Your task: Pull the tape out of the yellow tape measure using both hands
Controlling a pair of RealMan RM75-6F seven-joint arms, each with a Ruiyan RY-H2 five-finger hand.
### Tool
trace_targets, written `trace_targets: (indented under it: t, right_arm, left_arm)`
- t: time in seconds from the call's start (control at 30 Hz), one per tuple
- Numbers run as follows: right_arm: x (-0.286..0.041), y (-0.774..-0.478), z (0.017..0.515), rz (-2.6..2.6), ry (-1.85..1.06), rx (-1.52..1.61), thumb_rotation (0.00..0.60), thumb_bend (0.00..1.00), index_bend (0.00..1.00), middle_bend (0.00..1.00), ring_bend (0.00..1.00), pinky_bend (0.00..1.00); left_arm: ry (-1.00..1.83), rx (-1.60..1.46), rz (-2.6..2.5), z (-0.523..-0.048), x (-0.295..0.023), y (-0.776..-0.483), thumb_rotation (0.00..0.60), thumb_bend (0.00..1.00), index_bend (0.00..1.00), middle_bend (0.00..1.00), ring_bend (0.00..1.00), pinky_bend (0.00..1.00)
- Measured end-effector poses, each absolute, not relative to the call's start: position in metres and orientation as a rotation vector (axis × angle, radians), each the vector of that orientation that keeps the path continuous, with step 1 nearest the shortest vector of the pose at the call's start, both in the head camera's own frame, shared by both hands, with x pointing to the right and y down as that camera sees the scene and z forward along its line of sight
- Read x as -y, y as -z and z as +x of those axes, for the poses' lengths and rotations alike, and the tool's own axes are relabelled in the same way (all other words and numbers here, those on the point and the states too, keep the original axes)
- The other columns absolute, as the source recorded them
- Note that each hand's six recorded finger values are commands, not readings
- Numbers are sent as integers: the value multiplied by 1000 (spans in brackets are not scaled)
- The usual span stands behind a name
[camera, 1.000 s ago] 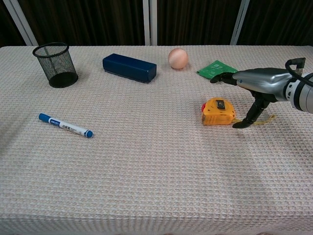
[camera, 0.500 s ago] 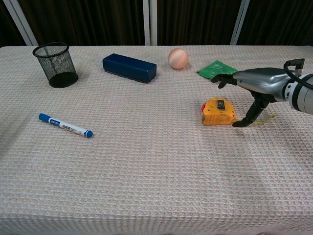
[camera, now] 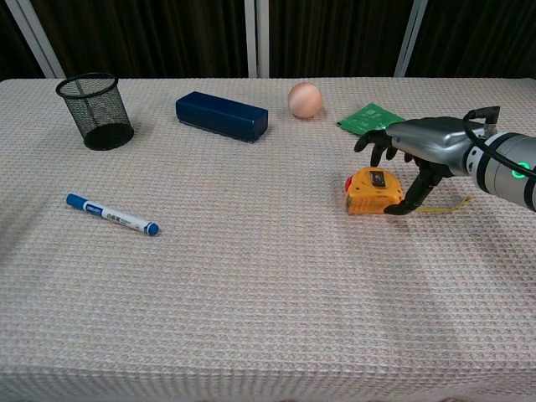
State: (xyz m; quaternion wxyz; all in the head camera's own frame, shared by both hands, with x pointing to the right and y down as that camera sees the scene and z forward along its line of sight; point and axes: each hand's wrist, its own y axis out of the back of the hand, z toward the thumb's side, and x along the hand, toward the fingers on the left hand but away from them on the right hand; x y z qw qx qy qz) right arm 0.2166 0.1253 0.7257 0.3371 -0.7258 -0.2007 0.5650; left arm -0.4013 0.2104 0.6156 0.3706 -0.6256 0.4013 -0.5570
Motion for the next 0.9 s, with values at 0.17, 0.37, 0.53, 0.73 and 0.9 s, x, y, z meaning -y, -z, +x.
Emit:
trace_targets:
  t: [0.17,0.37,0.53,0.73,0.9]
  right_arm:
    - [-126,-727,214,-1892,-1471,518,600,157,216,301,208,311]
    - [-127,-730,210,-1897,-1473,510,600,157,239,306,219,311]
    - [-126,-731,209,-1889,-1468,519,600,157,294,318,251,316]
    - [-126,-731,207,-1890,-1464,522,600,161,341,348,279,330]
    - [-125,-730,206,-1888,-1456,532,600,176,422,406,329,371]
  left_arm:
    - [1428,-1032,-1608,-401,-211,-616,114,146,208,268,224,333]
    - [1432,-1029,-1613,-402,-212,-617,111,146,207,268,223,334]
    - [1427,-1042,-1611,-403,-211,-615,117,146,207,268,224,337]
    - [1412,-1049,-1598,-404,-211,-613,112,147,208,269,223,322]
    - [1407,-1058,-1598,-405,-212,-612,114,147,207,270,224,322]
